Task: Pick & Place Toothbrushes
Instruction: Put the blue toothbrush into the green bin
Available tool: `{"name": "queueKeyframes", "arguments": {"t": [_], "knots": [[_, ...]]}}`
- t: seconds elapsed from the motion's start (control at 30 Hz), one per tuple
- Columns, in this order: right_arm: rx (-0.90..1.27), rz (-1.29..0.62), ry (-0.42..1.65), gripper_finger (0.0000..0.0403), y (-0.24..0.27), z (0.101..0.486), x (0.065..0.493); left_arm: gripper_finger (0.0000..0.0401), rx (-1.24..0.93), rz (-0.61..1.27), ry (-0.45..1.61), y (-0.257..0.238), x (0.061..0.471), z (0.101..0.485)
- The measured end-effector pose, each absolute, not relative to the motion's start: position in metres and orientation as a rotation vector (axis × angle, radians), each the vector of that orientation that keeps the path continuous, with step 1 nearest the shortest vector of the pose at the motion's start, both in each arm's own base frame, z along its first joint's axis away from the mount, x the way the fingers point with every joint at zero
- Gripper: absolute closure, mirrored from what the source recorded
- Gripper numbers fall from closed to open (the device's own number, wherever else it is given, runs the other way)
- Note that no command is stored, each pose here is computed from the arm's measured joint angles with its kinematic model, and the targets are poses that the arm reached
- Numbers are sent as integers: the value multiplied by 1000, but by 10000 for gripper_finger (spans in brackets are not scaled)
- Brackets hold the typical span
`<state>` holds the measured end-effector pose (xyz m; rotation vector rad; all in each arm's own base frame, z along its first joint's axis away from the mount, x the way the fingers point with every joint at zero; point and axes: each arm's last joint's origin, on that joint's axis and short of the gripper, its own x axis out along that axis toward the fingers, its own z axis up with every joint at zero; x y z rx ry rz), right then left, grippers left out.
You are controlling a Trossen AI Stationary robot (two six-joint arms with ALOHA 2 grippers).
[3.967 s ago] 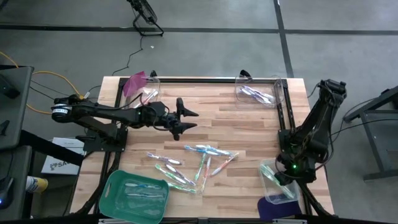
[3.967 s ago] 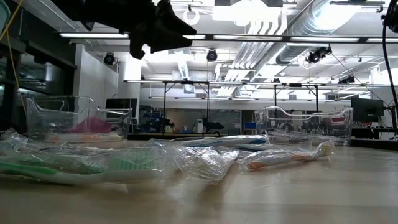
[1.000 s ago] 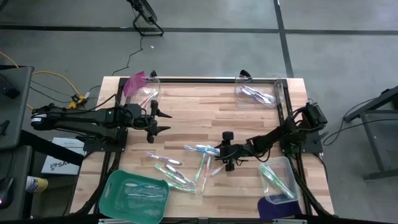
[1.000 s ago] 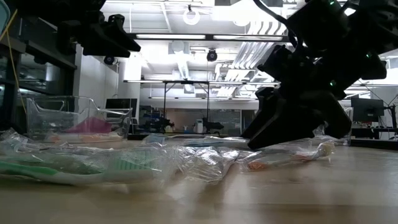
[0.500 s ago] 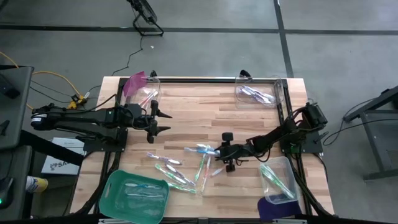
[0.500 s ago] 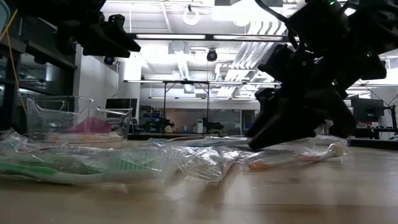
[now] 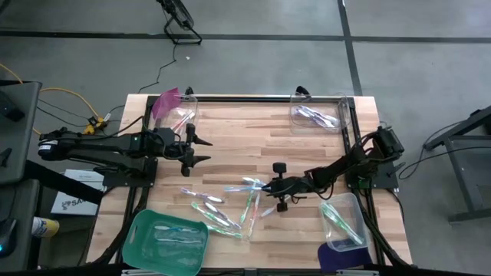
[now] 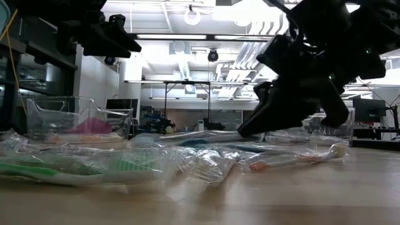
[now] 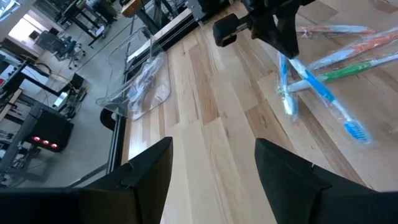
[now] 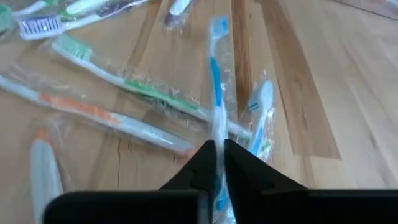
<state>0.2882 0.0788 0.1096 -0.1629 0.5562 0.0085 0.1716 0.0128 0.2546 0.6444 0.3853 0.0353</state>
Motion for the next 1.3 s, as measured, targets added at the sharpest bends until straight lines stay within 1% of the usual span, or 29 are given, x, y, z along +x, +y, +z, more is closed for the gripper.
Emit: {"name": "queueKeyframes", "arguments": {"t": [0.07,0.17,0.53,0.8,0.93,1.13,1.3], "knots": [[-158,8,538,395,79,114,288,180,644,36,385,13,172,255],[-156,-23,501,399,78,121,289,180,644,36,385,13,172,255],[-145,-144,347,399,73,162,284,180,645,40,383,13,172,255],[-209,-215,264,399,70,182,280,180,650,54,333,13,177,258],[-241,-260,168,399,69,193,282,180,665,52,318,13,185,257],[-283,-334,34,400,66,209,283,180,676,72,243,14,197,260],[-315,-319,5,400,66,213,283,180,698,73,235,14,203,258]]}}
